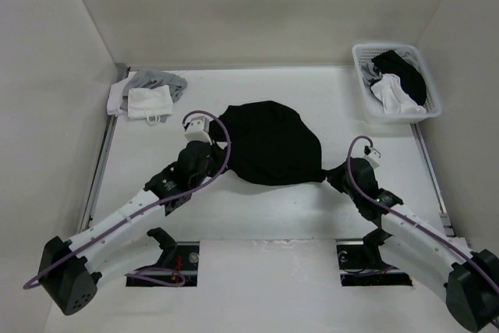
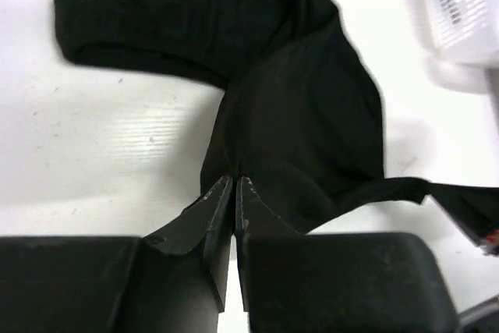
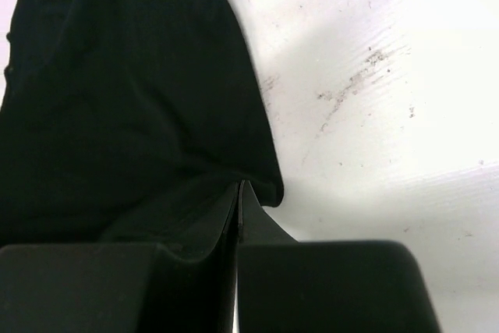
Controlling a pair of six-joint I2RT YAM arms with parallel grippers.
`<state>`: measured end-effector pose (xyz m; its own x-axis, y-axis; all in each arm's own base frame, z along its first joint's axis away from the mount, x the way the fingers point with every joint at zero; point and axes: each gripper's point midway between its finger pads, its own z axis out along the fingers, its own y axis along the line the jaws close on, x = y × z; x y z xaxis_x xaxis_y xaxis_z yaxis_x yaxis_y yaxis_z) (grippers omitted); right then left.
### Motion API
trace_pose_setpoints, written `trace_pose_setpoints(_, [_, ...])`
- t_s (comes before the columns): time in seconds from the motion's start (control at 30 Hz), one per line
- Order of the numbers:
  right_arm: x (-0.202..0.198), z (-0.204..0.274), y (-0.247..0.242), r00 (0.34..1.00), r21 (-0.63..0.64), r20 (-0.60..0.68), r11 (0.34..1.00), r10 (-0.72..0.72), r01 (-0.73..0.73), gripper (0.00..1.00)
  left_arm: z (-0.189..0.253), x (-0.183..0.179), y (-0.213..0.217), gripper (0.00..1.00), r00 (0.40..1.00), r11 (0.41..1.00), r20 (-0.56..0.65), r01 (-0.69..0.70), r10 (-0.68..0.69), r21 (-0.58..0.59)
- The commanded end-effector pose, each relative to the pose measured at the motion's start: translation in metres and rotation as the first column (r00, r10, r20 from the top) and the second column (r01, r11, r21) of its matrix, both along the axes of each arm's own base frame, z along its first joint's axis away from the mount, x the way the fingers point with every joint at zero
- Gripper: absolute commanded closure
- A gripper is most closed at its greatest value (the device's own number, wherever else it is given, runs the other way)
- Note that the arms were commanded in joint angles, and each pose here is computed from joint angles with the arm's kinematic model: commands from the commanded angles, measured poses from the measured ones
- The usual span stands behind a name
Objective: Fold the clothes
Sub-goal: Flatten the tank top out
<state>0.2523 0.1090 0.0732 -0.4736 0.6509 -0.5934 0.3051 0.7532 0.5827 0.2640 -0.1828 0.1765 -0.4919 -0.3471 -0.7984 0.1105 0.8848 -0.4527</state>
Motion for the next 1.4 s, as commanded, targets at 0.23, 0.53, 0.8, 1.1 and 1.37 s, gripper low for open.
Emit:
trace_pose_setpoints(0.23, [0.003,0.015,0.01,0.997,0.025,0.066,0.999,0.039,-0.041,0.99,-0.061,-0.005,0.003,0.95,0.982,0.982,-0.187,0.013,0.023,0.19])
trace_pose_setpoints(0.53, [0.011,0.012,0.012,0.997,-0.017,0.054,0.998,0.06,-0.059,0.99,-0.096,-0.014,0.033,0.92,0.952,0.981,-0.288,-0.049,0.102,0.186])
trace_pose_setpoints(0.8, [0.03,0.014,0.017,0.996,-0.025,0.062,0.998,0.065,-0.063,0.99,-0.097,0.059,0.038,0.72,0.961,0.982,-0.215,-0.158,0.176,0.1])
trace_pose_setpoints(1.1, [0.023,0.012,0.012,0.995,-0.028,0.069,0.997,0.073,-0.071,0.99,-0.067,0.021,0.077,0.62,0.959,0.962,-0.084,-0.269,0.272,0.05])
trace_pose_setpoints(1.37, [0.021,0.016,0.015,0.993,-0.02,0.084,0.996,0.086,-0.085,0.99,-0.114,-0.036,0.088,0.64,0.905,0.947,-0.3,-0.322,0.301,-0.02])
